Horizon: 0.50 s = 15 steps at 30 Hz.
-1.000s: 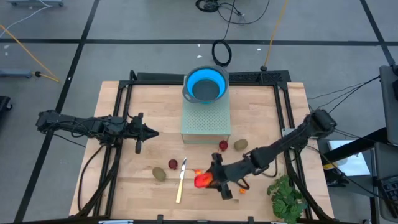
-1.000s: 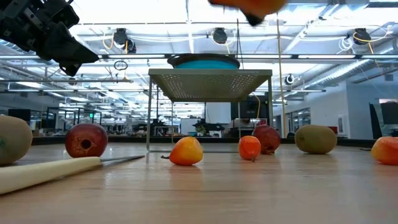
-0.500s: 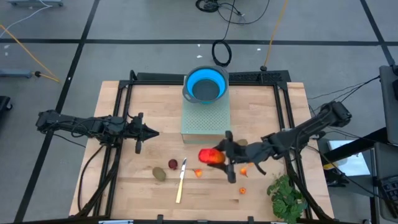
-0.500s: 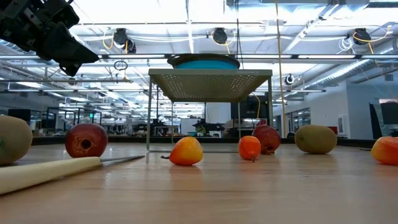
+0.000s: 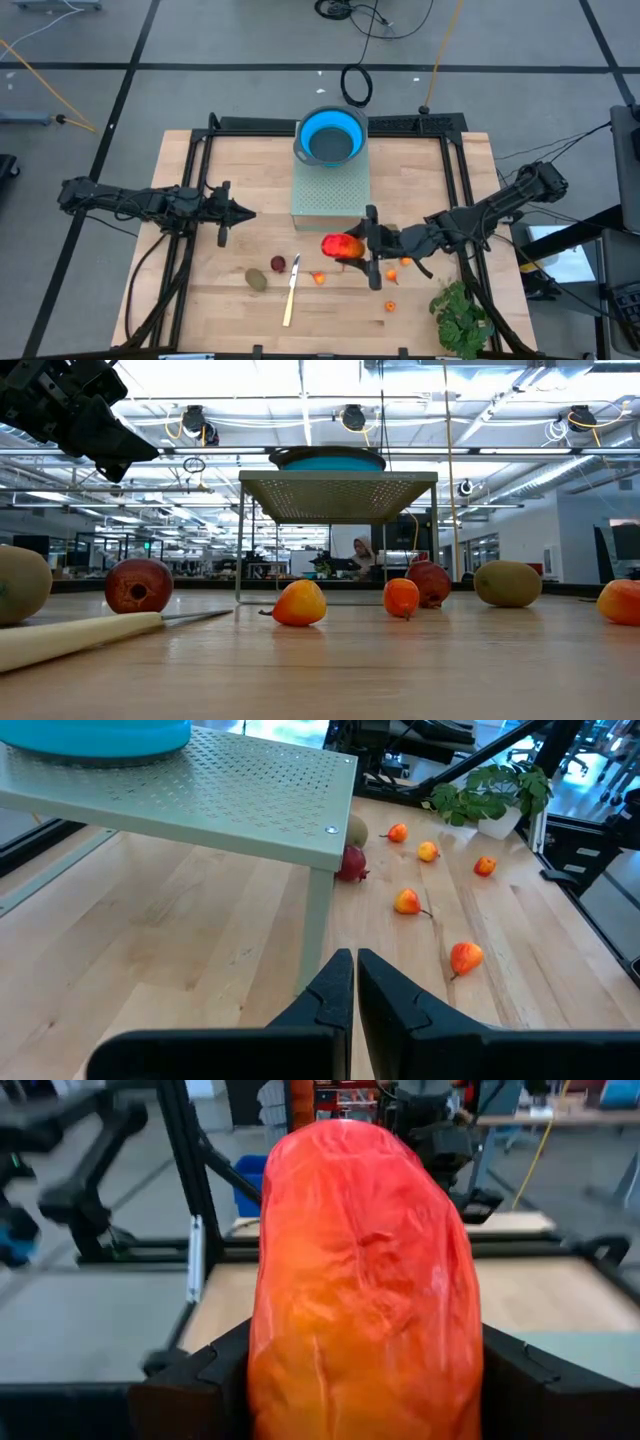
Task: Pick & Place Fruit
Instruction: Put the mango into the blue strainer bowl on the shelf
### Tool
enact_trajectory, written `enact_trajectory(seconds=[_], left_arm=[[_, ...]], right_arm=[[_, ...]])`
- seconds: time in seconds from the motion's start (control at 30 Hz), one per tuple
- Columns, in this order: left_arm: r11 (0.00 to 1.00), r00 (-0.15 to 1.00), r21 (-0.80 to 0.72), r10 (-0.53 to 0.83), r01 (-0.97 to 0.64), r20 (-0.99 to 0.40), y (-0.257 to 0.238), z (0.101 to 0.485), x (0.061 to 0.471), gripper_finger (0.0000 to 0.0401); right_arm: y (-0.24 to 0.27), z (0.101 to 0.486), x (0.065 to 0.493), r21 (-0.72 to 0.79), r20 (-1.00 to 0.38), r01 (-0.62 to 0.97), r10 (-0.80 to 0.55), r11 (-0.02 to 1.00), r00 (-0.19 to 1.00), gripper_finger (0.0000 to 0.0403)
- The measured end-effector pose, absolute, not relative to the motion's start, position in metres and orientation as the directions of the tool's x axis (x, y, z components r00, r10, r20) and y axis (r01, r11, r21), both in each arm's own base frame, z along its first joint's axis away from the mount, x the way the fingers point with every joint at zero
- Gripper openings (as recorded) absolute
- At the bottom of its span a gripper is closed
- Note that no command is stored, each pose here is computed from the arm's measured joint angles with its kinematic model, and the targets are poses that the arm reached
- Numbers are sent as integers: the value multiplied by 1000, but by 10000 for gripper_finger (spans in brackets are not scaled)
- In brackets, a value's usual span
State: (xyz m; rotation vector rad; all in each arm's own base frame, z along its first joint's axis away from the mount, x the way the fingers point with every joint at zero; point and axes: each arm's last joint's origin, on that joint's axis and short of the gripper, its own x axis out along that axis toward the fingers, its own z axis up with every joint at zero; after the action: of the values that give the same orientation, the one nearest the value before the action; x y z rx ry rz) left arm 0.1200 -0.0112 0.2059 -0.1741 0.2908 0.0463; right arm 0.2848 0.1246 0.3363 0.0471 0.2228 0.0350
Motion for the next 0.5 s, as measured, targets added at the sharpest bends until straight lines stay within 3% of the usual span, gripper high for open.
enact_trajectory(seconds=[0.27,0.5], left_arm=[[984,957,-158,31,-79,-289,-11,206,120,17],[981,957,-173,37,-90,-289,-11,206,120,17]], right_arm=[[122,335,286,-293,-234,-99,29,951,972,235],[107,335,291,-561,-227,-74,-67,824,971,235]])
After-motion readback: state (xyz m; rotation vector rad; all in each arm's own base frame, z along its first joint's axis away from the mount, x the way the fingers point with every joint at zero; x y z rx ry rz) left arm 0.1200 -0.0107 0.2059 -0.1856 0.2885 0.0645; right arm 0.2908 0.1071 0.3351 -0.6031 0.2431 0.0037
